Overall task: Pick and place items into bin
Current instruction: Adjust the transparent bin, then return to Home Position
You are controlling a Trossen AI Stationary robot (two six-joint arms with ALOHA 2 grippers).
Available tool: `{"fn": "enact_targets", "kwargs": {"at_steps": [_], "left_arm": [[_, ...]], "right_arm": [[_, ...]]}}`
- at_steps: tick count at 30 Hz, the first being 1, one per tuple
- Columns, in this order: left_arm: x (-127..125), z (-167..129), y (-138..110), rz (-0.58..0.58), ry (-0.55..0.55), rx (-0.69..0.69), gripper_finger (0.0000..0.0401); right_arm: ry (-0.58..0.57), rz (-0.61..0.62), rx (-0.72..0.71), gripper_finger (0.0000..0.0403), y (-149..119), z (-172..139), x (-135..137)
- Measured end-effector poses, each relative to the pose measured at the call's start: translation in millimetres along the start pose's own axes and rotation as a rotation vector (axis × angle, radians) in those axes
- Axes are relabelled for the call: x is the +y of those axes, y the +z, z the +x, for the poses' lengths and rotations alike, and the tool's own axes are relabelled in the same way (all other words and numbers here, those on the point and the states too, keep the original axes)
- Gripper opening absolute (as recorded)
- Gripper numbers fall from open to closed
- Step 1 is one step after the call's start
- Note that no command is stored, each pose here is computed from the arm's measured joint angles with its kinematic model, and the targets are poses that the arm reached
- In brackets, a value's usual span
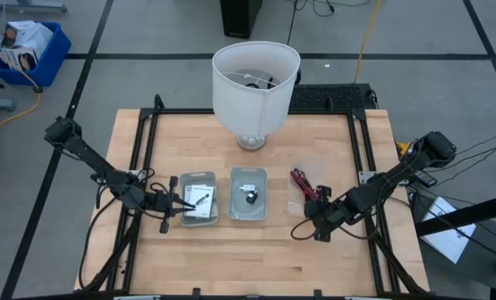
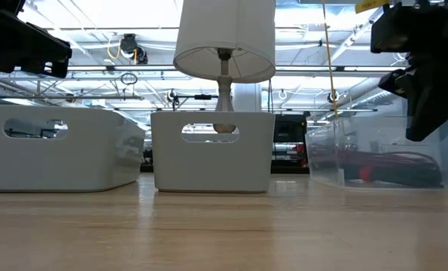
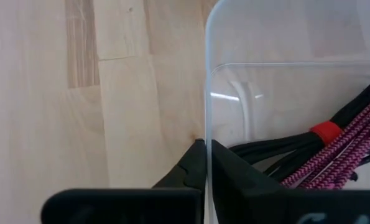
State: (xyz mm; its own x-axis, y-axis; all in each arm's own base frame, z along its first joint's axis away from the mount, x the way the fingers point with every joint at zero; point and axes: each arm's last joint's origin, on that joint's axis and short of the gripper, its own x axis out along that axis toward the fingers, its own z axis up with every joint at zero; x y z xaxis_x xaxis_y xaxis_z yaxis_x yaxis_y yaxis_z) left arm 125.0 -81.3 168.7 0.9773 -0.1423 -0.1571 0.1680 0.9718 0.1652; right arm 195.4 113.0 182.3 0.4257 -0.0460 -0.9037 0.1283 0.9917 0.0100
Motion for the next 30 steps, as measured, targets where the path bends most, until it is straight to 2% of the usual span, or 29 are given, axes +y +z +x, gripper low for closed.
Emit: {"fn": "enact_targets", "kwargs": {"at_steps": [7, 15, 21, 26, 30], "left_arm": [[0, 0, 0, 0.000, 0.000, 0.001, 0.0031], [0, 0, -2, -0.023, -0.001, 0.018, 0.0031], [0, 0, -3, 0.008, -0.001, 0.025, 0.0031], [3, 0, -2, 0.003, 0.112, 0.022, 0.0031], [10, 2, 0, 0.029, 0.205, 0.030, 0.0030]], "right_arm": [[0.012, 0.048, 0.009, 0.0028, -1, 0, 0], [0.057, 0.001, -0.052, 0.0108, 5, 0, 4], [0.083, 0.006, -0.095, 0.0156, 8, -9, 3], [0.139, -0.059, -0.211, 0.0163, 13, -28, 0], [0.078, -0.218, -0.360, 0.0126, 18, -46, -6]]}}
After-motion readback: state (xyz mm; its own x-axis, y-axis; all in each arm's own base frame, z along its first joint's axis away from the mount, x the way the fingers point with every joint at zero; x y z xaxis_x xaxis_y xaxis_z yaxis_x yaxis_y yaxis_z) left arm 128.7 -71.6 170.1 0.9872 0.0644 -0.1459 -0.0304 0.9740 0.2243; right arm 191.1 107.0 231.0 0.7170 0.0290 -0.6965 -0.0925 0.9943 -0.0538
